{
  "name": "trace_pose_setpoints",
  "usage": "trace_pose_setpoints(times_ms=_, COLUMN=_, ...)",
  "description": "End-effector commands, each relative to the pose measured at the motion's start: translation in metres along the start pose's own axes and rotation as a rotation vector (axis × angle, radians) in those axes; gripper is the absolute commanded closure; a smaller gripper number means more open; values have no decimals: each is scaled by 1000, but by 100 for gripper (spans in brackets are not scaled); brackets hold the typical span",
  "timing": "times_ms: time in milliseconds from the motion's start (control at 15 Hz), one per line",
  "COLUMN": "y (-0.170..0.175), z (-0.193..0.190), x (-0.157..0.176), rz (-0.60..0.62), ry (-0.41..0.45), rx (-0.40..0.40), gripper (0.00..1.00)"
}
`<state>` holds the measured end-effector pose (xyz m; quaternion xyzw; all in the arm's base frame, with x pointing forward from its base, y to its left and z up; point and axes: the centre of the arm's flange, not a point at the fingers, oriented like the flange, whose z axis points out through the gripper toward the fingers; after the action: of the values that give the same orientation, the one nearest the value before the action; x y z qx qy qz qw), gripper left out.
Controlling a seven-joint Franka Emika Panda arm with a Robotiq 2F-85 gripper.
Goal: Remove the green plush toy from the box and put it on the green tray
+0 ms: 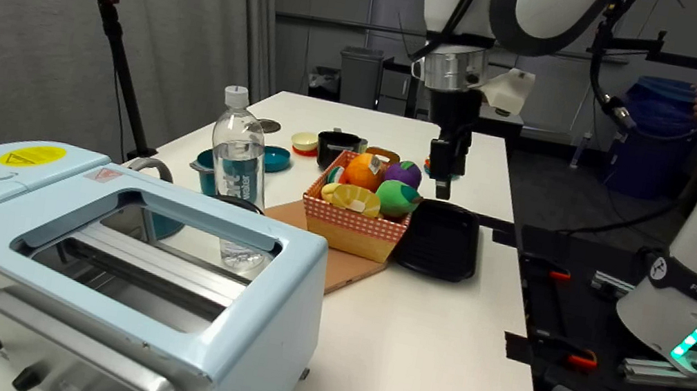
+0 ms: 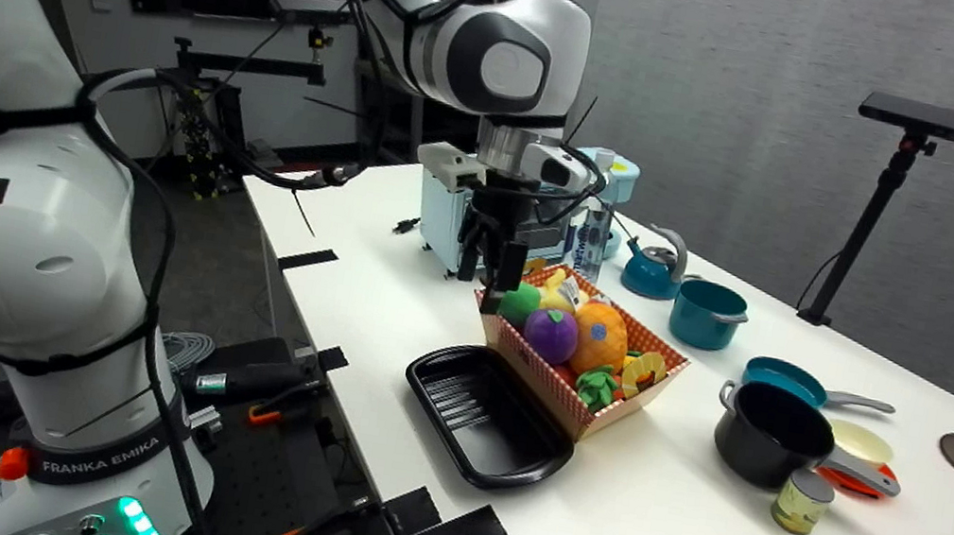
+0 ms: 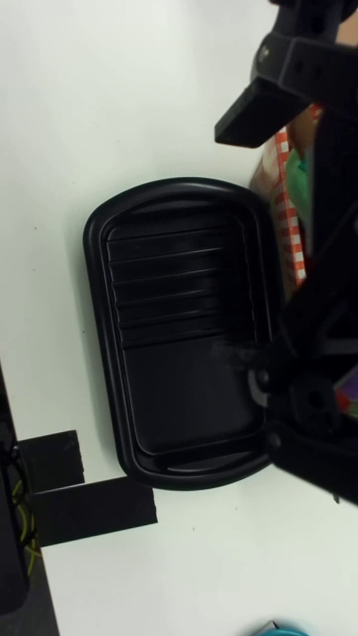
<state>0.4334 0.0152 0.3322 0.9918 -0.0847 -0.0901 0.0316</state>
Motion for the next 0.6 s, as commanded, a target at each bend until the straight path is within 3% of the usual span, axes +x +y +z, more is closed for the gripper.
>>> trace_pose_setpoints(times_ms=0, y=-13, z=2, x=28, rz=8, ry=4, rx=-35, gripper=0)
trace_pose_setpoints(times_ms=533, y=-53, z=-7, x=48, rz=-40, ry=31, rx=-64, gripper=0)
